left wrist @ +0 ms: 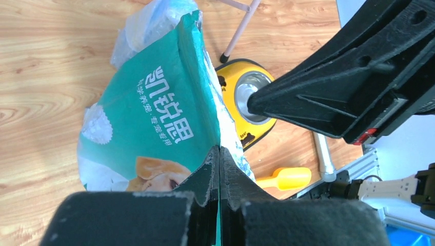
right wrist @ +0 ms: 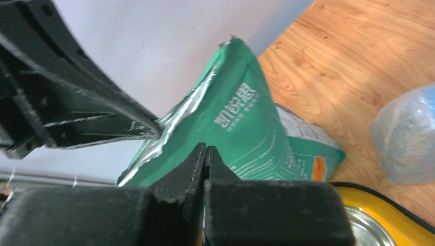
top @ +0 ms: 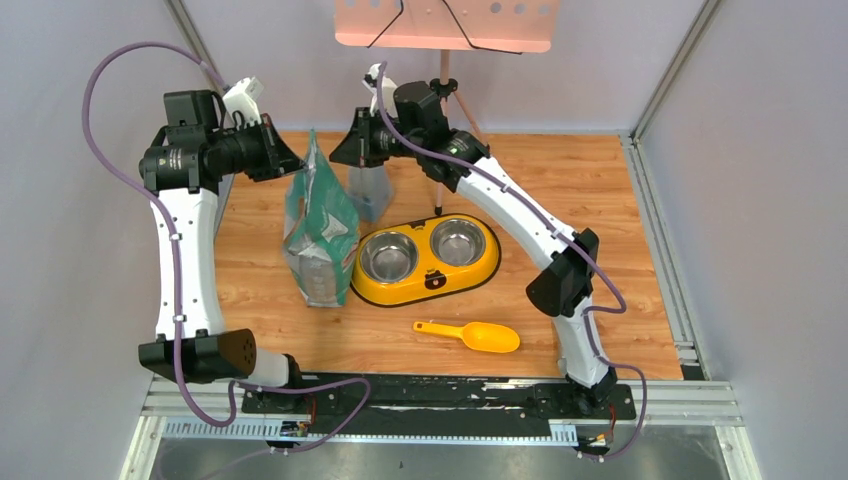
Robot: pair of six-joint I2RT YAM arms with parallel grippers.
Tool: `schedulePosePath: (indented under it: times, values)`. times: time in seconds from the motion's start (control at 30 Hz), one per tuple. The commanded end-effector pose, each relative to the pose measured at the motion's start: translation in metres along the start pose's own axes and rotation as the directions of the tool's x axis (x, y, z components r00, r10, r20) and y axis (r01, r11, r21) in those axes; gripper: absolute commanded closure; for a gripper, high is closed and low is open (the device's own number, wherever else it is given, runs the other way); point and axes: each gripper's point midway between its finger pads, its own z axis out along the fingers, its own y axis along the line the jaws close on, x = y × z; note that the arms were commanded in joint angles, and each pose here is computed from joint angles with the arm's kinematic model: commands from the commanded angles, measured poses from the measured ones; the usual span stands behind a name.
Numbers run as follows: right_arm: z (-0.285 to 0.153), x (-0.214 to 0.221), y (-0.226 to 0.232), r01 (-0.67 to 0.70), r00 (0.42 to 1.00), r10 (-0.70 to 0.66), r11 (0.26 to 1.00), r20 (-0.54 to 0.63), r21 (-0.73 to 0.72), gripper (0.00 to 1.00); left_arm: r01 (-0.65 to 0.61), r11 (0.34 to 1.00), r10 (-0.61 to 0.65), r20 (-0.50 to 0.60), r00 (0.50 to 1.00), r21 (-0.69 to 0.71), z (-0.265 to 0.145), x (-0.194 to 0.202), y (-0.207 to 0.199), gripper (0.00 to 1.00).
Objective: Serve the pet food
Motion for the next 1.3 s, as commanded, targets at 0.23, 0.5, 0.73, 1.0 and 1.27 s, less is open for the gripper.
schedulePosePath:
  times: [0.23, 0.5, 0.73, 1.0, 1.27]
  values:
    - [-0.026, 0.008, 0.071, 0.072, 0.987, -0.128, 0.889, -0.093, -0.453, 0.62, 0.046, 0.988, -0.045, -0.013, 0.999, 0.147, -0.001, 0.006, -0.026, 1.00]
    - [-0.012, 0.019, 0.055, 0.024, 0.988, -0.085, 0.908, -0.128, -0.419, 0.64, 0.051, 0.987, -0.049, -0.012, 0.999, 0.154, -0.001, 0.006, -0.028, 1.00]
    - [0.000, 0.020, 0.047, 0.011, 0.990, -0.066, 0.917, -0.124, -0.398, 0.55, 0.048, 0.987, -0.048, -0.007, 0.999, 0.155, -0.001, 0.004, -0.028, 1.00]
    - [0.006, 0.016, 0.060, 0.040, 0.993, -0.084, 0.910, -0.087, -0.413, 0.67, 0.049, 0.987, -0.048, -0.009, 0.999, 0.153, -0.002, 0.006, -0.028, 1.00]
    - [0.006, 0.010, 0.062, 0.046, 0.995, -0.078, 0.916, -0.065, -0.400, 0.74, 0.048, 0.987, -0.047, -0.011, 0.999, 0.151, -0.002, 0.007, -0.028, 1.00]
